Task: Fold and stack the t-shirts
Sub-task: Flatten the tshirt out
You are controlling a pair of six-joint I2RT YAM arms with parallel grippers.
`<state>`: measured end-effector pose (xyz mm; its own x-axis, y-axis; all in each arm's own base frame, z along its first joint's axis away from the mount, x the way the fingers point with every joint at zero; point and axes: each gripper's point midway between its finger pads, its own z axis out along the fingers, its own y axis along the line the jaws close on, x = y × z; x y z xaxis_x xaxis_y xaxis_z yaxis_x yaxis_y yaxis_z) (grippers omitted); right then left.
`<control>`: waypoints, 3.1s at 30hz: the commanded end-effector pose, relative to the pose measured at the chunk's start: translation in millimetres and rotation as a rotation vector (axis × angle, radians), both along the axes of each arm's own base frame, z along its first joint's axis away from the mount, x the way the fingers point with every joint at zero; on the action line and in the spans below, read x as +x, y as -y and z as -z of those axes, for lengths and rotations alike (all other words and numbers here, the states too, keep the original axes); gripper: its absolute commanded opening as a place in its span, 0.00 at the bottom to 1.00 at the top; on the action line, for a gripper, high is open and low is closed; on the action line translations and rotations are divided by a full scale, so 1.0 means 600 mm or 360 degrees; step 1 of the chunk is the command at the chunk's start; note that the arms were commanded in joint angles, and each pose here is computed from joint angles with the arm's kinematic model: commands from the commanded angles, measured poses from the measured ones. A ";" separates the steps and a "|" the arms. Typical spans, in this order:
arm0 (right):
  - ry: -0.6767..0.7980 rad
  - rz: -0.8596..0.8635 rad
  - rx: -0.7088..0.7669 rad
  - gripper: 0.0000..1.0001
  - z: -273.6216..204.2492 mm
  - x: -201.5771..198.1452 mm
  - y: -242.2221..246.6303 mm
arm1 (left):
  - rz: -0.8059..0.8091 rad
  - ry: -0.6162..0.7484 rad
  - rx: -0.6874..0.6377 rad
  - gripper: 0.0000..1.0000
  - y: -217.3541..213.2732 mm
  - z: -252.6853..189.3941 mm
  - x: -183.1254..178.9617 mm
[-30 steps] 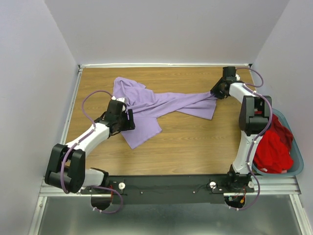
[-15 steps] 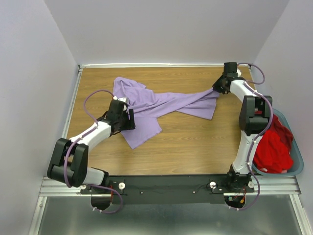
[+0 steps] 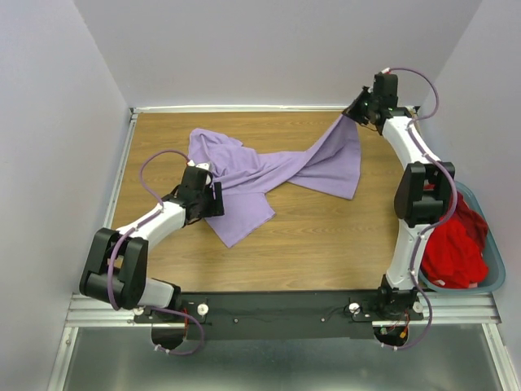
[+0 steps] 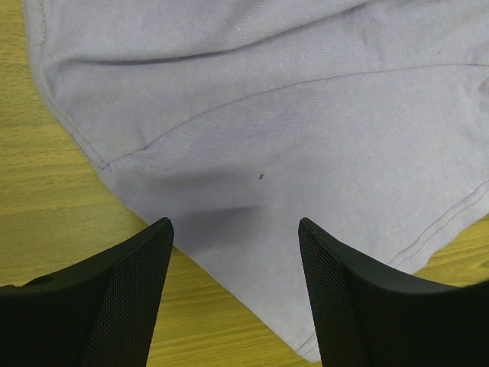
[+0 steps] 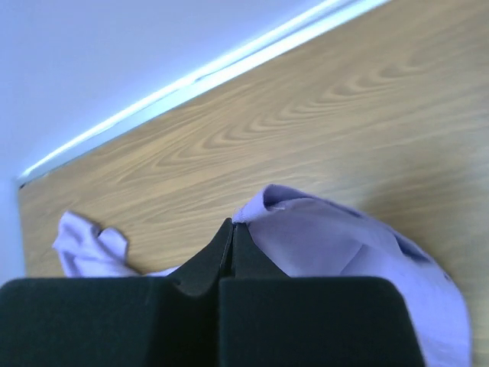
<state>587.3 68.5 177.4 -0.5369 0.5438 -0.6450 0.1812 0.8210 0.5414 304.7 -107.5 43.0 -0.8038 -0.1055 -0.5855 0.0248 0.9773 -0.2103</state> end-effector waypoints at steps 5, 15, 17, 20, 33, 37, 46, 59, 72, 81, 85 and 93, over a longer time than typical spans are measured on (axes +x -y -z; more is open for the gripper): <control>0.0121 -0.0198 -0.0013 0.00 -0.072 -0.042 -0.076 | -0.0006 0.0022 0.0028 0.75 -0.005 -0.006 0.009; -0.0030 0.0048 -0.0281 0.00 -0.039 -0.248 0.010 | -0.0015 0.0015 0.0038 0.75 -0.008 -0.004 0.008; -0.0025 0.0045 -0.0250 0.00 -0.051 -0.291 0.011 | -0.0022 0.0014 0.0044 0.75 -0.010 -0.003 0.008; -0.0217 -0.0057 -0.0131 0.00 0.014 -0.372 -0.011 | -0.0029 0.0007 0.0056 0.75 -0.013 -0.002 0.008; -0.0930 -0.0363 0.0378 0.13 0.205 -0.661 -0.089 | -0.0085 0.0034 0.0076 0.75 -0.023 -0.009 0.009; -0.0871 -0.0348 0.0309 0.35 0.195 -0.639 -0.080 | -0.0082 0.0020 0.0044 0.75 -0.017 -0.006 0.005; -0.0631 -0.0195 -0.0097 0.42 0.144 -0.486 -0.018 | -0.0075 -0.0085 0.0079 0.75 -0.021 0.021 -0.010; -0.0604 -0.0028 -0.0115 0.35 0.235 -0.334 0.018 | -0.0273 -0.0202 0.0133 0.74 -0.092 0.057 0.028; -0.0555 0.0062 -0.0158 0.35 0.267 -0.180 0.051 | -0.0402 -0.0189 0.0241 0.51 -0.136 0.067 0.220; -0.0463 0.0013 -0.0246 0.36 0.236 -0.157 0.060 | -0.0356 -0.0096 0.0194 0.28 -0.118 0.057 0.357; -0.0382 0.0002 -0.0295 0.36 0.191 -0.165 0.066 | -0.0351 0.0026 0.0224 0.28 -0.121 0.022 0.410; -0.0340 -0.0051 -0.0304 0.45 0.131 -0.249 0.061 | -0.0441 0.0306 0.0238 0.67 -0.132 -0.104 0.459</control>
<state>464.2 39.3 82.9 -0.6832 0.4343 -0.5871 0.2566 0.8954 0.3638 578.9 -33.3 63.6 -0.6869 -0.2044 -0.6974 -0.2068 0.9749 -0.0821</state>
